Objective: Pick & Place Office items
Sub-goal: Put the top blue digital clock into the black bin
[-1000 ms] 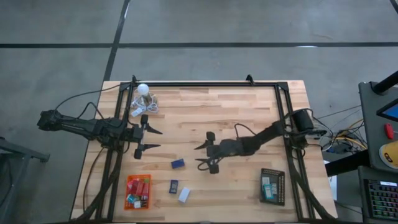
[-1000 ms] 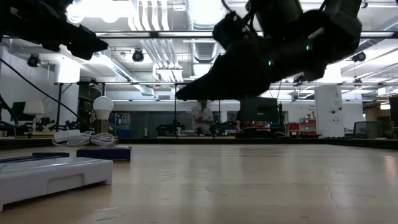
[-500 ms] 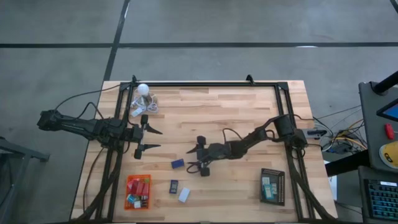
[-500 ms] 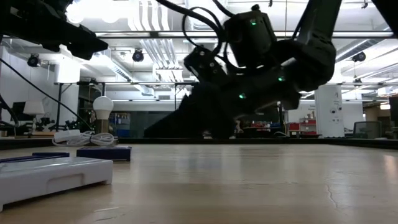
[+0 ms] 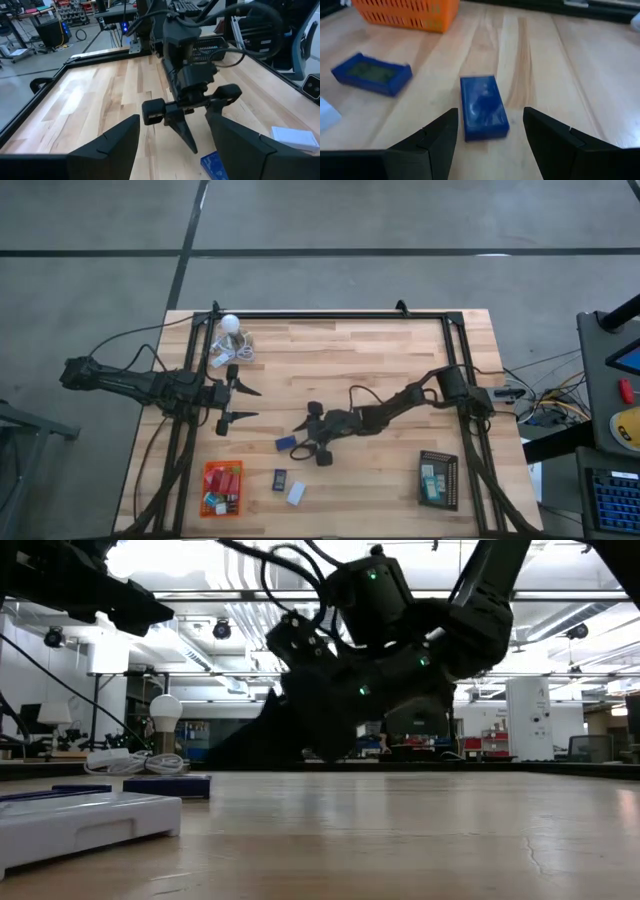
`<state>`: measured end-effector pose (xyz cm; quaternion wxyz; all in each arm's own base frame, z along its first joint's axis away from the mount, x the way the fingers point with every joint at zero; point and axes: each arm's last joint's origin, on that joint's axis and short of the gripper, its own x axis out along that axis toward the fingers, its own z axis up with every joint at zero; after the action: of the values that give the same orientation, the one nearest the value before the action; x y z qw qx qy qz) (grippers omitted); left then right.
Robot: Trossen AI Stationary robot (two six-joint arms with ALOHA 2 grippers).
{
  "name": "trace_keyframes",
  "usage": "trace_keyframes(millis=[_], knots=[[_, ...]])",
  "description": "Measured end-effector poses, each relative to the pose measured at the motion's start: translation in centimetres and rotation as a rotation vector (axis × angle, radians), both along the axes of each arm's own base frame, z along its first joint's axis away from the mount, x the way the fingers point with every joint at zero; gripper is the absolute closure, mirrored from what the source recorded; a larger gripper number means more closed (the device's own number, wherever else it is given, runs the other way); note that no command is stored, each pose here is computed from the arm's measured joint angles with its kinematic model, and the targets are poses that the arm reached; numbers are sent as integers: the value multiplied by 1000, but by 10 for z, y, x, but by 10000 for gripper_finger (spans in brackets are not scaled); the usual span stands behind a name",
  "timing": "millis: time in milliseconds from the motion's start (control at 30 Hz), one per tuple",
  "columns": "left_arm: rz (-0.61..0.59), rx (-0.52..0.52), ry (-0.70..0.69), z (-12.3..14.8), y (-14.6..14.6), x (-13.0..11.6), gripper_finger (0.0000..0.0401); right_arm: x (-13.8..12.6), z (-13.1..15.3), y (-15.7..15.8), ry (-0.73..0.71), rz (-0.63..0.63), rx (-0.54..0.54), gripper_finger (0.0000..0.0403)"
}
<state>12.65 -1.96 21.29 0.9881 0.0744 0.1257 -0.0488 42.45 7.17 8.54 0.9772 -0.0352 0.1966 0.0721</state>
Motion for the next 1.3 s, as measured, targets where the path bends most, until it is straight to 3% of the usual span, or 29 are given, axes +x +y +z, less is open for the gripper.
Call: trace_keyframes(millis=[400,833,1300], knots=[[0,0,3,0,0,0,153,21,-25,-1,11,-4,35,181],[0,0,3,0,0,0,153,23,-25,-5,19,8,66,183],[0,0,3,0,0,0,153,23,-25,-4,16,27,25,250]])
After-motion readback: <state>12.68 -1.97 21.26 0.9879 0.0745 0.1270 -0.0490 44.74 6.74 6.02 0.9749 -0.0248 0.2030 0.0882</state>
